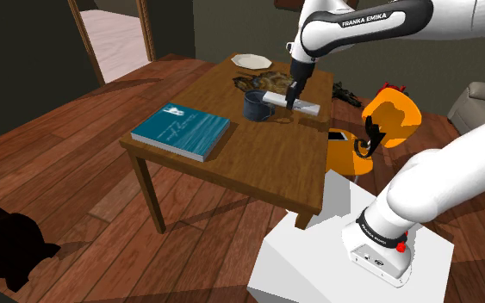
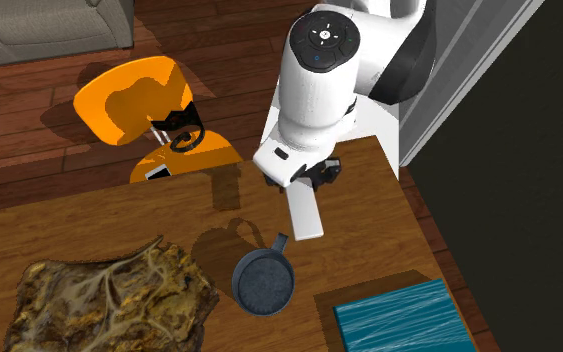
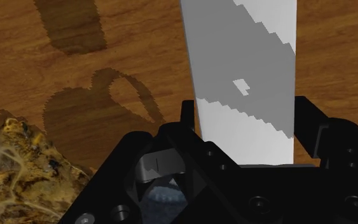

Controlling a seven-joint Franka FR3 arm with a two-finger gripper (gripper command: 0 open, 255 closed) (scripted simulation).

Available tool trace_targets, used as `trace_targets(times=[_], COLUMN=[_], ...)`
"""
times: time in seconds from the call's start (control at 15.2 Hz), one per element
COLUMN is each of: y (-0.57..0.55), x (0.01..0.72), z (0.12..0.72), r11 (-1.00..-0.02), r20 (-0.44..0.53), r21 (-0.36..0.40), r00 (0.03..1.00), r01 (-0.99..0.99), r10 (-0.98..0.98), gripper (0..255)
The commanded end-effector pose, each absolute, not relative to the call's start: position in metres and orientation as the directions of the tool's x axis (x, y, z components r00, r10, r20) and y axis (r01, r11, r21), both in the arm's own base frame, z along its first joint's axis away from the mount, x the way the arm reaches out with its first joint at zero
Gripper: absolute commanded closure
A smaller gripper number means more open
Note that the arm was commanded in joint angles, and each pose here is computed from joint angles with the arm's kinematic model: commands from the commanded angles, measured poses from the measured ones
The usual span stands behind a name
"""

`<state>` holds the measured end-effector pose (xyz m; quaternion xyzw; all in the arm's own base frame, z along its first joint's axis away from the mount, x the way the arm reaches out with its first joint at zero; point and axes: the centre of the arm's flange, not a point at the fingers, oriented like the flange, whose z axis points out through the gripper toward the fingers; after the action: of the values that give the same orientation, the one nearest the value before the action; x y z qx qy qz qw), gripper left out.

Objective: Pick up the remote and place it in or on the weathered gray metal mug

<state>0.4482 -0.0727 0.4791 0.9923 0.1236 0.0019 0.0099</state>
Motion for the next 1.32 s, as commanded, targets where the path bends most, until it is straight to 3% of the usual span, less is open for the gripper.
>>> trace_targets(times=[0.0,0.13,0.92,1.25], y=[-0.073,-0.073,-0.105,-0.105], x=[0.449,0.449,0.609,0.609], z=[0.490,0.498,0.499,0.472], r11=[-0.969,-0.969,-0.969,-0.969], r20=[0.001,0.001,0.001,0.001], r21=[0.020,0.020,0.020,0.020], r00=[0.969,0.969,0.969,0.969], r01=[0.245,0.245,0.245,0.245], r10=[0.245,0.245,0.245,0.245], gripper=[255,255,255,255])
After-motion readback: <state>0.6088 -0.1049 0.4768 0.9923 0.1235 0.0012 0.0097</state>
